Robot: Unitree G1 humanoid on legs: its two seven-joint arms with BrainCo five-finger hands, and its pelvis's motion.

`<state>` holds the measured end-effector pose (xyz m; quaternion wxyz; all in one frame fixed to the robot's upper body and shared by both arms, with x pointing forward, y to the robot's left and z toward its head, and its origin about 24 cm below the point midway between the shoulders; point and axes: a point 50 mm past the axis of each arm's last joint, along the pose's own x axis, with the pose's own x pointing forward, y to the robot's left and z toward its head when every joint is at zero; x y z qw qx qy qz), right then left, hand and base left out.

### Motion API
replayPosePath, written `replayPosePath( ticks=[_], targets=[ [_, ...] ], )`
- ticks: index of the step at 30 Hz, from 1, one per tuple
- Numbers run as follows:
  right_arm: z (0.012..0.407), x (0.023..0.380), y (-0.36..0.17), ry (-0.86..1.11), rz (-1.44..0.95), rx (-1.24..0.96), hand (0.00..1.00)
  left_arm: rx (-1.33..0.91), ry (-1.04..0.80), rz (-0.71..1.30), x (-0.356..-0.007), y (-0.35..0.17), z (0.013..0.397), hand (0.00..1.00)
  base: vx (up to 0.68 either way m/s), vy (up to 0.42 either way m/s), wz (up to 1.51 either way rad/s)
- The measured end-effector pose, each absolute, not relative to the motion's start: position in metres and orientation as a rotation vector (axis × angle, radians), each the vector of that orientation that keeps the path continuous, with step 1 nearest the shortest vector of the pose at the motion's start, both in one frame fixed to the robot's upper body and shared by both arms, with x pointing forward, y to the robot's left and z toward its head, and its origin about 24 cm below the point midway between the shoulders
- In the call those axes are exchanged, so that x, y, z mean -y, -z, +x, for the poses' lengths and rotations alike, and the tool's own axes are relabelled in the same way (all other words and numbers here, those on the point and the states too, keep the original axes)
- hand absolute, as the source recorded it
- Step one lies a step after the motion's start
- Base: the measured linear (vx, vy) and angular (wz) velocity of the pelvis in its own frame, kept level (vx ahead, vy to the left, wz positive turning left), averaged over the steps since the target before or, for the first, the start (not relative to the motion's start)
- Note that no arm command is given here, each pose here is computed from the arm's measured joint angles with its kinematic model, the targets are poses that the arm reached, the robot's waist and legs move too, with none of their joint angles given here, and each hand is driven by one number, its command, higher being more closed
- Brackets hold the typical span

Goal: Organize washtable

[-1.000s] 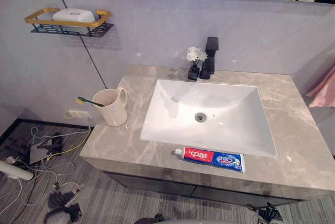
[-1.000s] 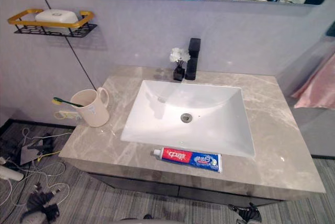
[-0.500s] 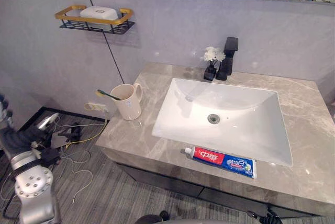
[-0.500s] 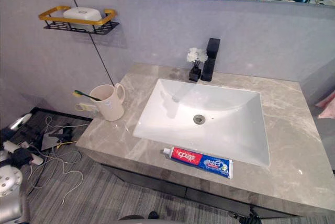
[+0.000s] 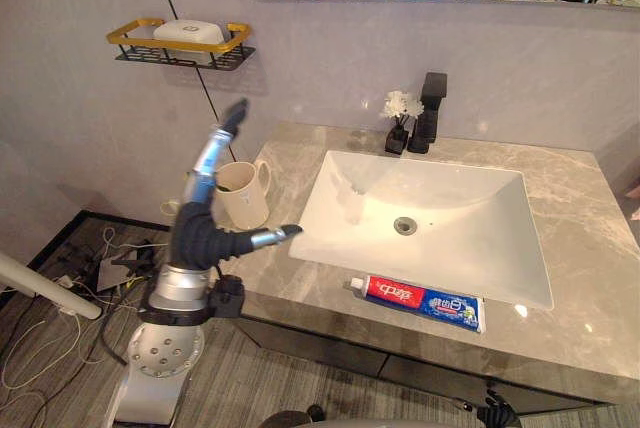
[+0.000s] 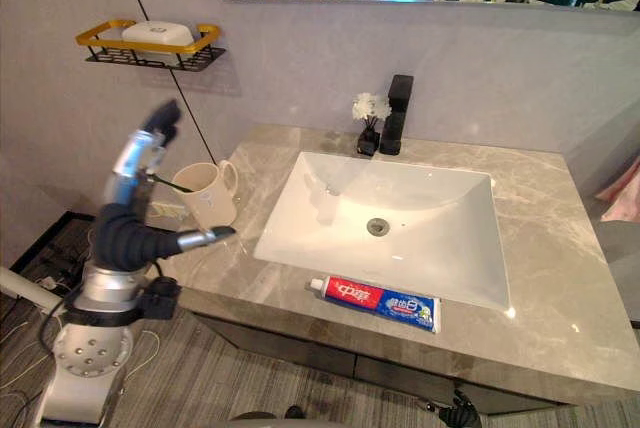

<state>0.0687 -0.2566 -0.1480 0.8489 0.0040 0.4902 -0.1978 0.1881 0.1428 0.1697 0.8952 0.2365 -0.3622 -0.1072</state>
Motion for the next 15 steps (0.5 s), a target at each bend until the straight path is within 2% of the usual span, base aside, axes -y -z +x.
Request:
replayPosePath(
  ticks=[7,15],
  targets=[
    [0.069,0.256,0.148,0.414,0.009,-1.033,0.0,0.588,0.419,0.587,-0.117,-0.129,0.199,0.0,-0.02,-0.004,-0.1],
    [0.068,0.257,0.147,0.416,0.01,-1.029,0.0,0.415,0.514,0.745,-0.107,-0.085,0.211,0.0,-0.03,0.008,-0.09]
  ],
)
